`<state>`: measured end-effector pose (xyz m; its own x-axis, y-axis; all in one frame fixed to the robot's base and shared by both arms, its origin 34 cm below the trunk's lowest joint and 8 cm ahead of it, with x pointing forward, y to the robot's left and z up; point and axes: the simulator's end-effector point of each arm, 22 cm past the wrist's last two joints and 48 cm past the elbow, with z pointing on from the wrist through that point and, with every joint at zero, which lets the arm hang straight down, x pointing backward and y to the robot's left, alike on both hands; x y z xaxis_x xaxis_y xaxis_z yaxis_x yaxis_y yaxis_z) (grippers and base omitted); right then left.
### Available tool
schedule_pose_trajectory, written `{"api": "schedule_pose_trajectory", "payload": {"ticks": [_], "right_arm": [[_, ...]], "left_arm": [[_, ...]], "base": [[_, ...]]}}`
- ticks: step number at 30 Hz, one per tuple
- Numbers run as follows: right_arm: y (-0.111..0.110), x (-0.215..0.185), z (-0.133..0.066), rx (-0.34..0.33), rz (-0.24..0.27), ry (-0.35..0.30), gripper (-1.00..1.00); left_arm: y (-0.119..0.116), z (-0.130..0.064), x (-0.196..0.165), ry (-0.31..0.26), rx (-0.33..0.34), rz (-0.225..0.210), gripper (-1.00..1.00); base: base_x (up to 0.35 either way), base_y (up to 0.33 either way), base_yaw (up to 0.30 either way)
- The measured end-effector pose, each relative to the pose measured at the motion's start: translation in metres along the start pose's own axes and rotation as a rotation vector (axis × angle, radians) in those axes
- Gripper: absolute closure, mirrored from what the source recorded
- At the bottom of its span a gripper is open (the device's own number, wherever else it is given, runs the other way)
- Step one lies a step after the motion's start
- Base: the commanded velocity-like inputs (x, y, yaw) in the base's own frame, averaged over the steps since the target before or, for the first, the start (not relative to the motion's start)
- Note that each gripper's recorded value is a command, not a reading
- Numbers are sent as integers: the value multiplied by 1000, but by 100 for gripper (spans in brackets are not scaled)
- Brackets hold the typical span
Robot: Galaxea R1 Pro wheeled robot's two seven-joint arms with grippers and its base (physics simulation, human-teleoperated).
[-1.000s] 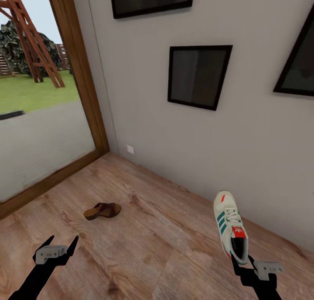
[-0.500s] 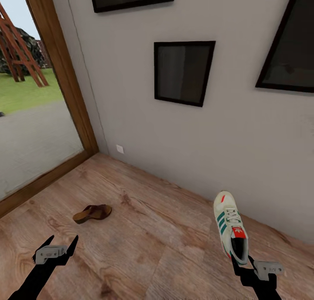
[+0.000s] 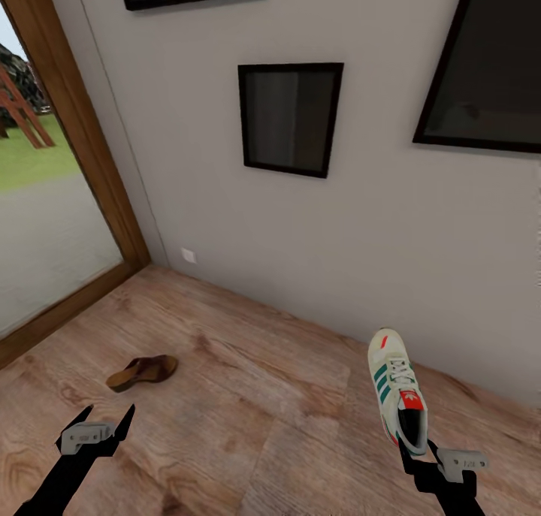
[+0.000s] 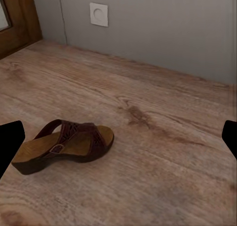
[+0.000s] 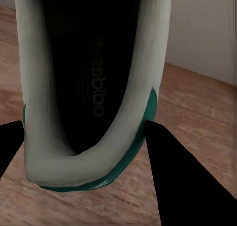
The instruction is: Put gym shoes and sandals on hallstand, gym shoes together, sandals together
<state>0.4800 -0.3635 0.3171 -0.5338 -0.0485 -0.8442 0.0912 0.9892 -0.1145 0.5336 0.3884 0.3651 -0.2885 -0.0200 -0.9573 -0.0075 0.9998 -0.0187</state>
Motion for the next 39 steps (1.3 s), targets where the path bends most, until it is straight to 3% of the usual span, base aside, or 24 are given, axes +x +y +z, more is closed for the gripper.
{"api": "schedule_pose_trajectory", "payload": {"ticks": [13, 39], "right_arm": [[0, 2, 0, 0, -2, 4, 100], [0, 2, 0, -1, -3, 4, 100]], "left_arm": [[1, 0, 1, 1, -3, -5, -100], [2, 0, 1, 2, -4, -6, -100]], "base": [[-12, 69, -48], [-3, 282, -4]]}}
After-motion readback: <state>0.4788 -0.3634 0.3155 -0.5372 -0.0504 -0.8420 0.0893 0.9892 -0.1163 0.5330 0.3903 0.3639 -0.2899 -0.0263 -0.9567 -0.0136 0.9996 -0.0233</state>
